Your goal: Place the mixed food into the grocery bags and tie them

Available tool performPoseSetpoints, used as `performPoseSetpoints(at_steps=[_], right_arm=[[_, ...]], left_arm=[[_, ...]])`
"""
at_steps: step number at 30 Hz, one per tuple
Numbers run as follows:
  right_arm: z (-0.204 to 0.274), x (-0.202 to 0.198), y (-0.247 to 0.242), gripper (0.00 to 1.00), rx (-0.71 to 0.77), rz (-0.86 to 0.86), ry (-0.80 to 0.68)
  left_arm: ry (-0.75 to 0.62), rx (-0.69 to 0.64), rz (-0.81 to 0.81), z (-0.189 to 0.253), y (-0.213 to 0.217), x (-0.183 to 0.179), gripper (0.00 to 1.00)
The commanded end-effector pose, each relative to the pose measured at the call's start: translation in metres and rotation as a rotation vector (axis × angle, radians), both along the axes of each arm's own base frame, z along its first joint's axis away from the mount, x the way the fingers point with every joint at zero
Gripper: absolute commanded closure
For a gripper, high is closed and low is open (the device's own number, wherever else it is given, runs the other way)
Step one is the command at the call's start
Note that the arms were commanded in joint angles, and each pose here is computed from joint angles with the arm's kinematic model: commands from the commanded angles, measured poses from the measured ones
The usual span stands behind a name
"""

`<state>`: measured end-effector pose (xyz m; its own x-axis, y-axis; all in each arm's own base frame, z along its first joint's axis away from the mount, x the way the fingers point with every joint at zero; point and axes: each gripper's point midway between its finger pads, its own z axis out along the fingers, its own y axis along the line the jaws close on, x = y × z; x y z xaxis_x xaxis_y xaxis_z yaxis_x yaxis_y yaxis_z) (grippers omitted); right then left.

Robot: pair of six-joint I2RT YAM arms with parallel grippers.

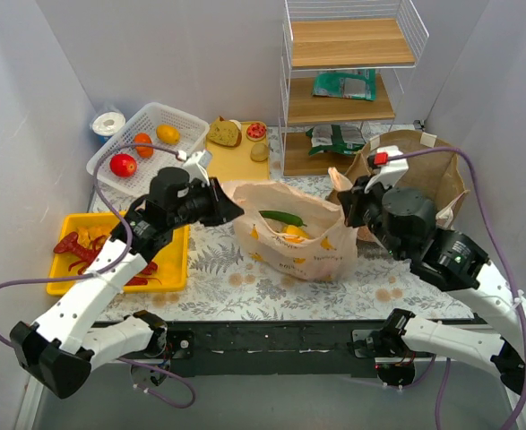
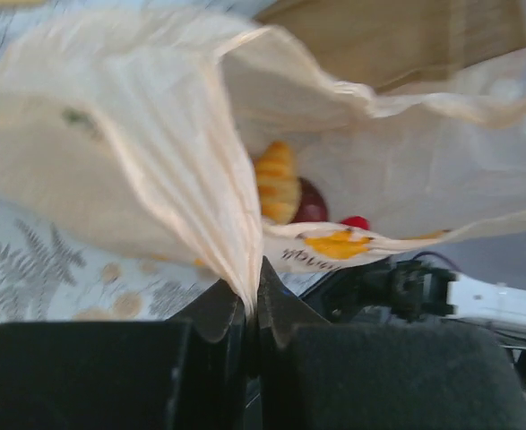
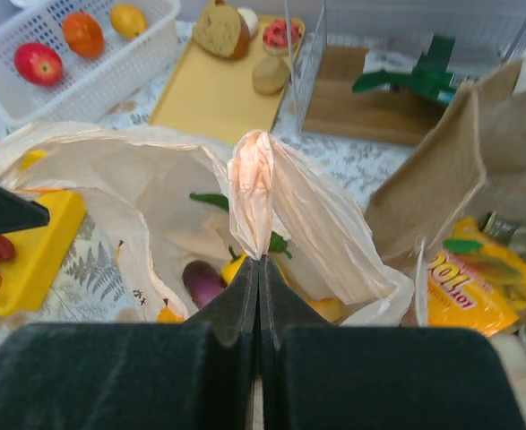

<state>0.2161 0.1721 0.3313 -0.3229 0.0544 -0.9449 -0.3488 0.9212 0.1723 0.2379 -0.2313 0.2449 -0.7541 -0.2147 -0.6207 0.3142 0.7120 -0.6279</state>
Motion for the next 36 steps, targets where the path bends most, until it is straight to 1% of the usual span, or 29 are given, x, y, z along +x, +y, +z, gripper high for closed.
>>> performPoseSetpoints(at_steps=[1,3,6,10,12,13,14,18,19,20,21,22,23,24,25,26,28,29,30,34,35,36], right_arm=[[0.082,0.005,-0.013,0.99,0.032,-0.017,-0.186],[0.095,0.004,-0.017,0.99,0.048,-0.023,-0.215],[0.102,0.003,-0.024,0.99,0.067,-0.042,-0.241],[0.073,0.005,-0.029,0.99,0.046,-0.074,-0.217],[0.044,0.006,-0.027,0.99,0.016,-0.084,-0.168],[0.035,0.006,-0.028,0.99,0.011,-0.090,-0.152],[0.016,0.007,-0.027,0.99,-0.017,-0.090,-0.122],[-0.010,0.002,-0.026,0.99,-0.027,-0.085,-0.062],[-0.012,-0.001,-0.029,0.87,-0.035,-0.078,-0.057],[-0.011,-0.003,-0.027,0.78,-0.033,-0.059,-0.055],[-0.004,-0.005,-0.027,0.67,-0.028,-0.047,-0.063],[-0.003,-0.007,-0.029,0.50,-0.048,-0.035,-0.064],[0.000,-0.010,-0.027,0.43,-0.049,-0.011,-0.065],[0.006,-0.012,-0.027,0.39,-0.053,0.006,-0.073],[0.015,-0.014,-0.028,0.34,-0.063,0.028,-0.093],[0.022,-0.016,-0.027,0.32,-0.056,0.048,-0.107],[0.037,-0.017,-0.028,0.28,-0.036,0.053,-0.134],[0.043,-0.017,-0.030,0.27,-0.033,0.050,-0.153],[0.051,-0.019,-0.032,0.27,-0.016,0.052,-0.174],[0.091,-0.025,-0.027,0.25,0.044,0.123,-0.325],[0.107,-0.030,-0.018,0.25,0.060,0.189,-0.384],[0.109,-0.027,-0.009,0.25,0.055,0.207,-0.384]], left_arm=[[-0.102,-0.160,-0.054,0.086,-0.008,-0.013,1.00],[-0.113,-0.199,-0.079,0.102,-0.010,-0.021,1.00],[-0.090,-0.226,-0.096,0.103,-0.008,-0.034,1.00],[-0.060,-0.263,-0.112,0.098,-0.007,-0.047,1.00],[-0.070,-0.271,-0.114,0.096,-0.004,-0.052,1.00],[-0.067,-0.257,-0.101,0.086,-0.003,-0.049,1.00],[-0.064,-0.242,-0.094,0.080,-0.002,-0.048,1.00],[-0.090,-0.137,-0.120,0.057,0.000,-0.040,1.00],[-0.111,-0.100,-0.132,0.053,0.001,-0.037,1.00],[-0.136,-0.094,-0.137,0.058,0.000,-0.034,1.00],[-0.153,-0.086,-0.140,0.060,0.001,-0.033,0.99],[-0.197,-0.072,-0.154,0.065,0.001,-0.030,0.93],[-0.227,-0.076,-0.158,0.072,0.001,-0.029,0.87],[-0.268,-0.077,-0.163,0.082,0.001,-0.028,0.79],[-0.325,-0.074,-0.175,0.092,0.001,-0.026,0.53],[-0.362,-0.072,-0.178,0.100,0.002,-0.025,0.41],[-0.443,-0.061,-0.150,0.119,0.007,-0.019,0.21],[-0.485,-0.035,-0.133,0.124,0.011,-0.016,0.07],[-0.527,-0.014,-0.070,0.136,0.020,-0.008,0.02],[-0.631,0.058,0.100,0.158,0.047,0.015,0.02],[-0.641,0.071,0.111,0.160,0.047,0.020,0.02],[-0.637,0.103,0.119,0.154,0.045,0.031,0.02]])
